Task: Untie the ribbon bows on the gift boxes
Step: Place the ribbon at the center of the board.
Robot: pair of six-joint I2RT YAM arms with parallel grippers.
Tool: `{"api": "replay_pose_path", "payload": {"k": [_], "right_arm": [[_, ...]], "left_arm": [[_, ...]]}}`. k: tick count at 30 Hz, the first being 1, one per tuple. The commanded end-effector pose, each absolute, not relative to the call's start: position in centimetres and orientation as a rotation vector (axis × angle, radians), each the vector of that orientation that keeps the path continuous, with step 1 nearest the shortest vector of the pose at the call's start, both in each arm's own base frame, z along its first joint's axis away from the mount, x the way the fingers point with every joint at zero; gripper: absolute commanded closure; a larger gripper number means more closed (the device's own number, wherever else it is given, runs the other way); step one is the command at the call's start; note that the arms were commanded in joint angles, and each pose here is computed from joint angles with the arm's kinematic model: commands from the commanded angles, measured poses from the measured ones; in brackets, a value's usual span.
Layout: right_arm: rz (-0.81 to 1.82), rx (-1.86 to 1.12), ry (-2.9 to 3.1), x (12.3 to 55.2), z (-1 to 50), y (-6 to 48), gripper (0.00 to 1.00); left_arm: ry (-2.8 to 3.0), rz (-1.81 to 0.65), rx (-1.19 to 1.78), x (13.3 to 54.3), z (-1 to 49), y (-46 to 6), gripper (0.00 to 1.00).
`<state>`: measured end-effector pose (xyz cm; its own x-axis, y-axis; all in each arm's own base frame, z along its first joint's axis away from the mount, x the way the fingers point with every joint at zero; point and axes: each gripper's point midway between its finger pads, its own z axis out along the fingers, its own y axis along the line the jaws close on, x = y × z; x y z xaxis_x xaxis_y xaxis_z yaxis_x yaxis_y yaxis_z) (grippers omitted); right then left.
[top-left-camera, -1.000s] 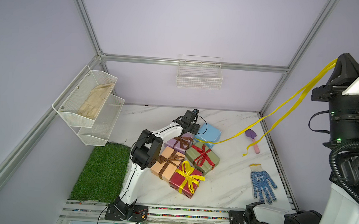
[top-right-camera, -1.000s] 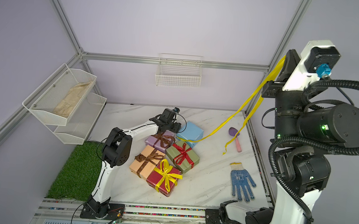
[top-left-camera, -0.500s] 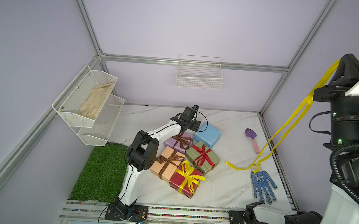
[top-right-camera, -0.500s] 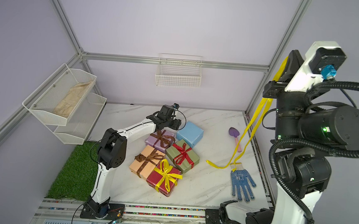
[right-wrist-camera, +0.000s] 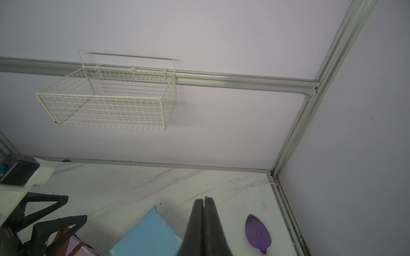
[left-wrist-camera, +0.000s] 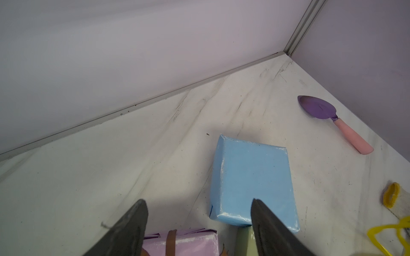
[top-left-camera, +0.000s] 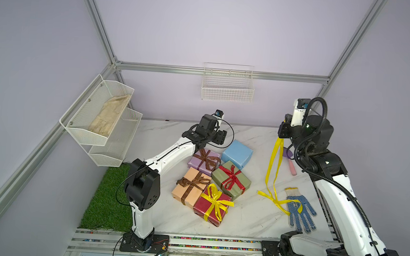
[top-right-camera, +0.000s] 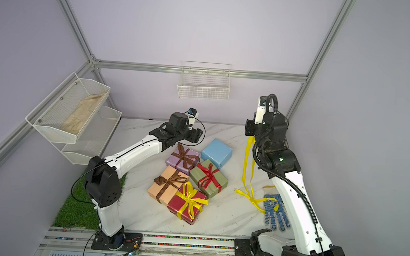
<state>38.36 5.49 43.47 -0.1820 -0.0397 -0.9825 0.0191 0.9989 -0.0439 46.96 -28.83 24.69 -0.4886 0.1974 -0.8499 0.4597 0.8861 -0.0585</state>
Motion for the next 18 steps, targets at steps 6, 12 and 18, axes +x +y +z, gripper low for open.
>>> {"api": "replay_pose_path", "payload": {"k": [6,12,18], "right_arm": [[-0.004,0.049,1.896,43.2,36.5,5.7,1.0],[0.018,0.147,1.992,46.6,31.9,2.9,1.0],[0.016,0.23,2.032,50.2,29.8,0.3,1.0]], "left_arm": [[2.174,-0.365,0.444,44.0,21.5,-27.3,0.26],[2.177,-0.386,0.437,42.1,21.0,-26.7,0.26],[2.175,-0.377,0.44,41.0,21.0,-26.3,0.26]]}}
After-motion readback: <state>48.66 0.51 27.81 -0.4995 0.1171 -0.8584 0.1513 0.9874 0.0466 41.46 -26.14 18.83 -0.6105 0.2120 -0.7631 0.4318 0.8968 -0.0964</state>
